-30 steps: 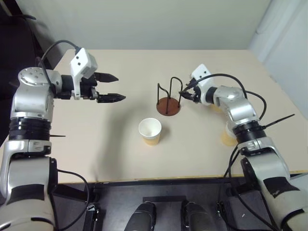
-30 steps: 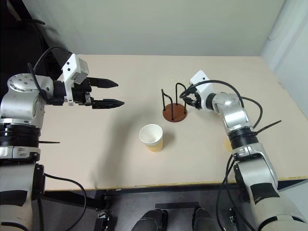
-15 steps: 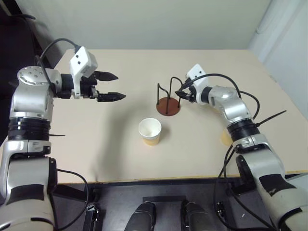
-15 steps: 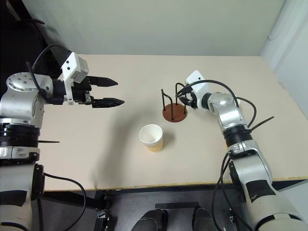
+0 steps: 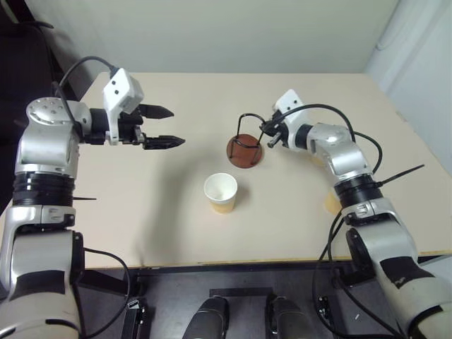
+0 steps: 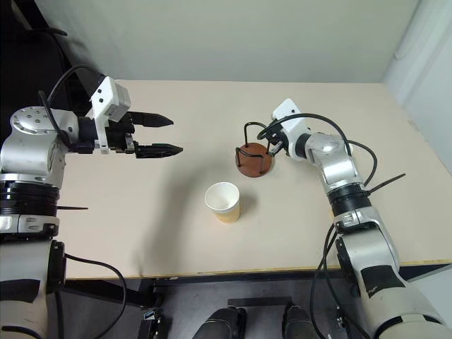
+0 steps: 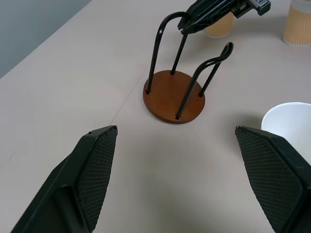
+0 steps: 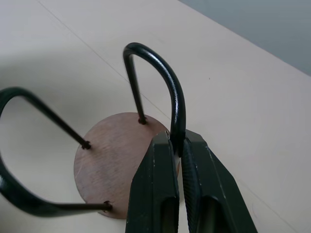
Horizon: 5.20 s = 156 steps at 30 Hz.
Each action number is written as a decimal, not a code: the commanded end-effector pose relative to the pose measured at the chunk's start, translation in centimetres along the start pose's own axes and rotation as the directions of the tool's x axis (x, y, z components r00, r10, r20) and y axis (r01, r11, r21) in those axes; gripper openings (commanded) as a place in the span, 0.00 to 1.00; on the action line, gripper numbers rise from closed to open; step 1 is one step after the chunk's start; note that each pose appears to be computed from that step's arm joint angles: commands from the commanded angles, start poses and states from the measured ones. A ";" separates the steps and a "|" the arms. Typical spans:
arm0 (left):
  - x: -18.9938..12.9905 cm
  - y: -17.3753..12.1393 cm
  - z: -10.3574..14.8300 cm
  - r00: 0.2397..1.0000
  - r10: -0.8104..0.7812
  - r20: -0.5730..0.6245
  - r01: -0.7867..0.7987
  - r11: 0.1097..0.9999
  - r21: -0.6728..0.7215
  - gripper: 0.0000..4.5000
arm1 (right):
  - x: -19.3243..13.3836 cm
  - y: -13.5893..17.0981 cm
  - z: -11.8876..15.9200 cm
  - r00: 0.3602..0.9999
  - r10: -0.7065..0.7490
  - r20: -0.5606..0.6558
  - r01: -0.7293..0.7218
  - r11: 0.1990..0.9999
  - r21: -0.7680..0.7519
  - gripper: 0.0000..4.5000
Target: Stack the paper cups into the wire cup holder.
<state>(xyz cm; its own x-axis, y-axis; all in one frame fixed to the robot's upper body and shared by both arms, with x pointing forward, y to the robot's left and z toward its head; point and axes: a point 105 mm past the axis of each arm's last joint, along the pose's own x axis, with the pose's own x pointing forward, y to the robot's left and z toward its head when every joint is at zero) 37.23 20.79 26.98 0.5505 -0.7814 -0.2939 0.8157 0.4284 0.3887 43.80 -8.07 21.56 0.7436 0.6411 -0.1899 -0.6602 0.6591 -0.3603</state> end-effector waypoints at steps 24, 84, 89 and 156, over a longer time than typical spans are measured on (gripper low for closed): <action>0.5 0.8 1.6 0.998 -0.014 0.054 0.011 0.999 0.047 0.93 | -9.7 0.8 0.0 0.959 0.227 -0.168 -0.210 0.971 0.116 0.00; 0.5 0.0 1.1 0.998 -0.045 0.043 0.044 0.998 0.034 0.93 | -9.0 3.5 -0.3 0.822 0.465 -0.329 -0.505 0.862 -0.042 0.00; 0.5 0.0 1.1 0.998 -0.041 0.043 0.040 0.999 0.033 0.93 | -8.6 3.3 -0.8 0.825 0.445 -0.349 -0.497 0.865 -0.070 0.11; 3.2 -3.8 1.7 0.960 -0.277 0.050 0.269 0.956 0.120 0.93 | -9.5 -9.2 -6.8 0.828 -0.070 -0.557 -0.312 0.768 -0.560 0.57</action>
<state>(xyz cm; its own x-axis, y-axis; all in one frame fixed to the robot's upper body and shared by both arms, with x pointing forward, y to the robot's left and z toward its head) 35.97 15.75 24.91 0.2862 -0.8915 -0.3512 0.9246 0.1607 0.3455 43.13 -23.42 18.32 0.6871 0.2546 -0.6805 -0.7193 0.1066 -0.6865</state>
